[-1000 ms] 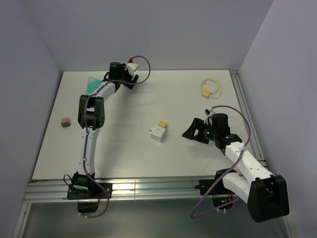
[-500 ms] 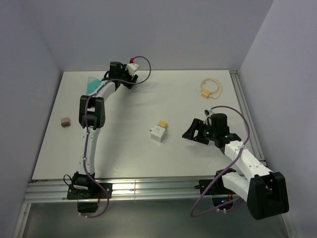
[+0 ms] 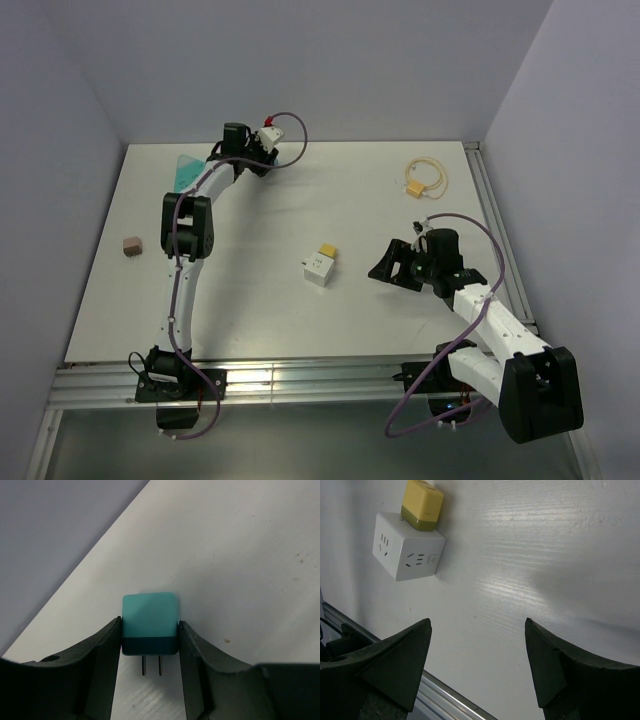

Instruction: Insert the plug

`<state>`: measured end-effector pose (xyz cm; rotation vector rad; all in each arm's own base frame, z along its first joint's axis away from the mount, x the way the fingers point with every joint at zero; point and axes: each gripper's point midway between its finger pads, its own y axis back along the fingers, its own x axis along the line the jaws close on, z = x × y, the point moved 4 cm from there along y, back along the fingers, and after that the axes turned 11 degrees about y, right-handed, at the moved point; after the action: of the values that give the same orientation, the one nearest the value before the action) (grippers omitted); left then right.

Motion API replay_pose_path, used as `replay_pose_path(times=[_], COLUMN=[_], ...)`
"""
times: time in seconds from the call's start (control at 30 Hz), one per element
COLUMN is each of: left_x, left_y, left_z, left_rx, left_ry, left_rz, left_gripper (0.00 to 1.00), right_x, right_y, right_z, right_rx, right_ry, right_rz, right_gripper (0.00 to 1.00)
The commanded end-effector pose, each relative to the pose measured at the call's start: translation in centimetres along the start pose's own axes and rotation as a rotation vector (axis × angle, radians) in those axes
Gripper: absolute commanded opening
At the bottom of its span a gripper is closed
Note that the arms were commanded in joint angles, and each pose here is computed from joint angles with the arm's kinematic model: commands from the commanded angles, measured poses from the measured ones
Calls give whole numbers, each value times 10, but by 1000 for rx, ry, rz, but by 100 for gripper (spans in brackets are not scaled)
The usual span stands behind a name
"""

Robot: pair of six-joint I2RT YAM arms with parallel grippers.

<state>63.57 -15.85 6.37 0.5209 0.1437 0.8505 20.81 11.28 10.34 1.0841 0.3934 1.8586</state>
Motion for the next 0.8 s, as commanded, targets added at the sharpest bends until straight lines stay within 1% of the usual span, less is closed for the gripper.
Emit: replay_pose_path(times=[0.0, 0.03, 0.1, 0.13, 0.2, 0.23, 0.33, 0.4, 0.43, 0.5, 0.53, 0.6, 0.67, 0.7, 0.73, 0.77], left_x=[-4, -7, -10, -13, -15, -16, -17, -16, -19, -21, -24, -25, -27, -28, -33, -33], left_y=[0, -1, 1, 0, 0, 0, 1, 5, 6, 15, 17, 27, 35, 43, 46, 50], left_z=[14, 9, 13, 9, 10, 8, 7, 13, 6, 16, 11, 17, 26, 37, 35, 42], left_rx=[-25, -13, -21, -11, -11, -9, -4, -16, -2, -21, -16, -25, -46, -65, -63, -80], left_ry=[-42, -49, -69, -72, -79, -78, -72, -78, -67, -69, -66, -62, -62, -64, -58, -57], left_rz=[-25, -31, -25, -32, -30, -32, -25, -14, -19, -17, -15, -4, -6, -7, -21, -13], left_gripper=[40, 37, 34, 29, 24, 19, 11, 2, 0, 0, 0, 0, 0, 0, 0, 0], right_x=[4, 4, 3, 3, 2, 2, 2, 2, 2, 2, 3, 3, 5, 5, 6, 7], right_y=[5, 5, 4, 4, 3, 3, 2, 2, 1, 1, 1, 1, 3, 4, 4, 6], right_z=[16, 17, 15, 15, 14, 14, 15, 15, 15, 15, 15, 15, 16, 17, 16, 18], right_rx=[-46, -49, -43, -43, -37, -38, -38, -40, -39, -42, -42, -46, -57, -62, -64, -77], right_ry=[34, 36, 33, 33, 31, 31, 33, 33, 34, 34, 32, 34, 41, 45, 44, 50], right_rz=[-4, -5, -8, -7, -7, -7, -7, -4, -5, -1, 3, 9, 12, 14, 17, 21], right_gripper=[82, 82, 82, 82, 82, 82, 81, 82, 82, 82, 82, 82, 82, 82, 82, 82])
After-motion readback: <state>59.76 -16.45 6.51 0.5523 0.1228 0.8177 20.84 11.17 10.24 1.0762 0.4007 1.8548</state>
